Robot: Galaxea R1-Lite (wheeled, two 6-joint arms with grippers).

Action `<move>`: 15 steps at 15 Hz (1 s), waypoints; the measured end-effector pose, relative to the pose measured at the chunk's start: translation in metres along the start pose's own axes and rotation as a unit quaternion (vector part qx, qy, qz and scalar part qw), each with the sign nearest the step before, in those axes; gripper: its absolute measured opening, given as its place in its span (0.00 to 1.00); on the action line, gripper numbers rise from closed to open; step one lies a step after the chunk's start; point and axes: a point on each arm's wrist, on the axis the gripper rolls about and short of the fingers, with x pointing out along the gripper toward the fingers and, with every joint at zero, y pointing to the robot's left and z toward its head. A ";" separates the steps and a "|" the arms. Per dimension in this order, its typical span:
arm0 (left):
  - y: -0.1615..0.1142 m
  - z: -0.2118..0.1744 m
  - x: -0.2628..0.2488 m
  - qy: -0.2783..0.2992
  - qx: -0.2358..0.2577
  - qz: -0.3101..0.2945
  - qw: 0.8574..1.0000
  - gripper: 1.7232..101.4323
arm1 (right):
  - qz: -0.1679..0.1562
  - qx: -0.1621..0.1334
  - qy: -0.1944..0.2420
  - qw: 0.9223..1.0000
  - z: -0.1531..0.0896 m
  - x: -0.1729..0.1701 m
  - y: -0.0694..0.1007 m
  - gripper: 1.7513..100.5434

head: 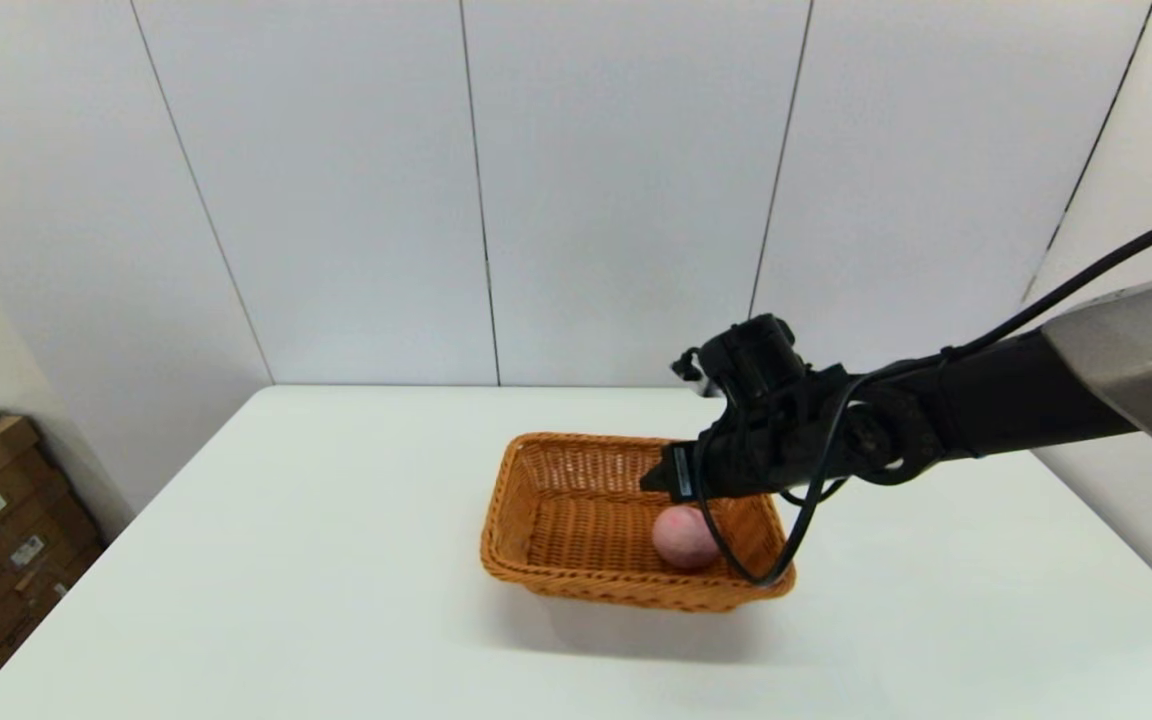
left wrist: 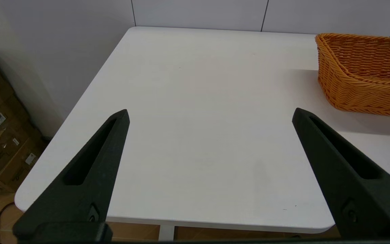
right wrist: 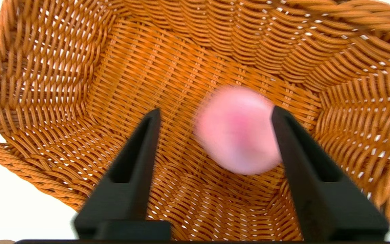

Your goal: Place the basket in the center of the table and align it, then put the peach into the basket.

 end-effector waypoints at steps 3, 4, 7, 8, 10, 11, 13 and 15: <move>0.000 0.000 0.000 0.000 0.000 0.000 1.000 0.96 | -0.004 0.012 -0.023 1.000 0.011 -0.018 -0.009 0.78; 0.000 0.000 0.000 0.000 0.000 0.000 1.000 0.96 | -0.012 0.023 -0.031 0.999 0.016 -0.029 -0.020 0.80; 0.000 0.000 0.000 0.000 0.000 0.000 1.000 0.96 | -0.038 0.070 -0.049 0.996 0.028 -0.063 -0.068 0.85; 0.000 0.000 0.000 0.000 0.000 0.000 1.000 0.96 | -0.045 0.090 -0.053 0.994 0.029 -0.076 -0.089 0.87; 0.000 0.000 0.000 0.000 0.000 0.000 1.000 0.96 | -0.059 0.127 -0.063 0.988 0.029 -0.103 -0.137 0.89; 0.000 0.000 0.000 0.000 0.000 0.000 1.000 0.96 | -0.068 0.143 -0.070 0.985 0.026 -0.116 -0.161 0.90; 0.000 0.000 0.000 0.000 0.000 0.000 1.000 0.96 | -0.094 0.169 -0.087 0.977 0.017 -0.142 -0.208 0.92; 0.000 0.000 0.000 0.000 0.000 0.000 1.000 0.96 | -0.123 0.180 -0.091 0.972 0.002 -0.161 -0.241 0.93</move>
